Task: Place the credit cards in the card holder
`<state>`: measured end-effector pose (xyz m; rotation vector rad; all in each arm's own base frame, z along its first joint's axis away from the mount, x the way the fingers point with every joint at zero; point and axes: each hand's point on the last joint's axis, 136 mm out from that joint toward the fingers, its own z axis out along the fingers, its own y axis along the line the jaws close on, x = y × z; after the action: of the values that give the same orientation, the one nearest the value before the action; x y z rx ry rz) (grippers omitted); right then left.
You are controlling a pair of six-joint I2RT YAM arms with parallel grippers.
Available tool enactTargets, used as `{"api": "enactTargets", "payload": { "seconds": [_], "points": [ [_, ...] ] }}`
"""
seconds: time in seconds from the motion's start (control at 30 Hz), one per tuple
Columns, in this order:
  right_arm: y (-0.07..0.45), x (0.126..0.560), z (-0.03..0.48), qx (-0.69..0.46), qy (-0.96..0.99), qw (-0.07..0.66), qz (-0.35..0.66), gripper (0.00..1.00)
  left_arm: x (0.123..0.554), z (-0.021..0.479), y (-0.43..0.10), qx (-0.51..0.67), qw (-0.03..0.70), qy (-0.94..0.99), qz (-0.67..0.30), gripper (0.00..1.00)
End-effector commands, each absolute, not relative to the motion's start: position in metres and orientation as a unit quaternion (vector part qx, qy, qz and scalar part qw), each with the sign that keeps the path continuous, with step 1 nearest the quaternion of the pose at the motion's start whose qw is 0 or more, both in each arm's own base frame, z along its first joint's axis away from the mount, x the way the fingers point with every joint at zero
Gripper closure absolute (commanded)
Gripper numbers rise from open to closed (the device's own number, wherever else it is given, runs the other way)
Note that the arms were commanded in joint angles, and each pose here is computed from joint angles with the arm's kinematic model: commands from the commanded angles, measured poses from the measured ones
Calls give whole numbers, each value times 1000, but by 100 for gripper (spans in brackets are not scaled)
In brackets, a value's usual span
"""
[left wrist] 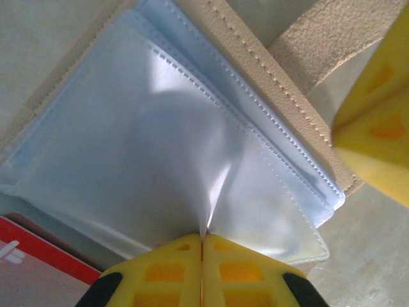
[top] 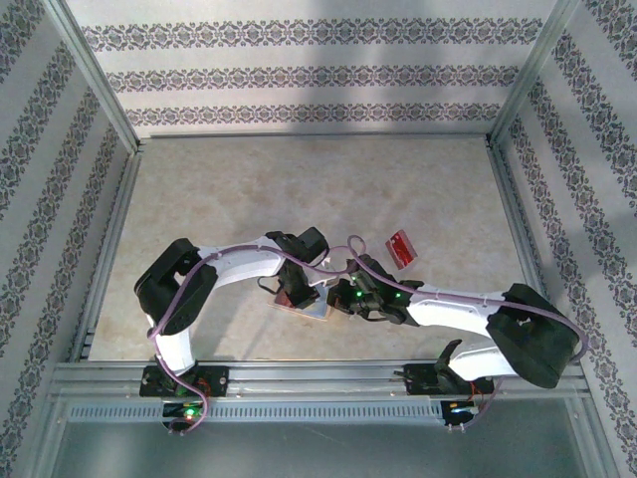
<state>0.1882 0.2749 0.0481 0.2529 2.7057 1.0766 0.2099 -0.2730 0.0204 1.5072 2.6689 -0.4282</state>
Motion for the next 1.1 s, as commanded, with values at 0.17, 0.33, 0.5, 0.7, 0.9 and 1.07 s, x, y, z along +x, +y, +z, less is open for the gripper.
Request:
{"api": "enactTargets", "payload": {
  "seconds": [0.17, 0.33, 0.5, 0.7, 0.9, 1.07],
  "points": [
    [288, 193, 48, 103, 904, 106, 401, 87, 206, 22, -266, 473, 8, 867, -156, 95],
    [296, 190, 51, 113, 898, 90, 417, 84, 206, 23, -267, 468, 6, 868, -164, 95],
    [286, 184, 46, 152, 895, 78, 412, 77, 206, 20, -266, 461, 3, 871, -169, 95],
    [273, 177, 46, 212, 881, 81, 416, 77, 207, 19, -265, 452, 0, 875, -174, 95],
    [273, 176, 43, 243, 867, 81, 427, 77, 208, 18, -266, 450, -4, 876, -173, 95],
    [286, 177, 41, 244, 863, 67, 438, 75, 209, 18, -265, 450, -7, 877, -168, 96]
  ]
}}
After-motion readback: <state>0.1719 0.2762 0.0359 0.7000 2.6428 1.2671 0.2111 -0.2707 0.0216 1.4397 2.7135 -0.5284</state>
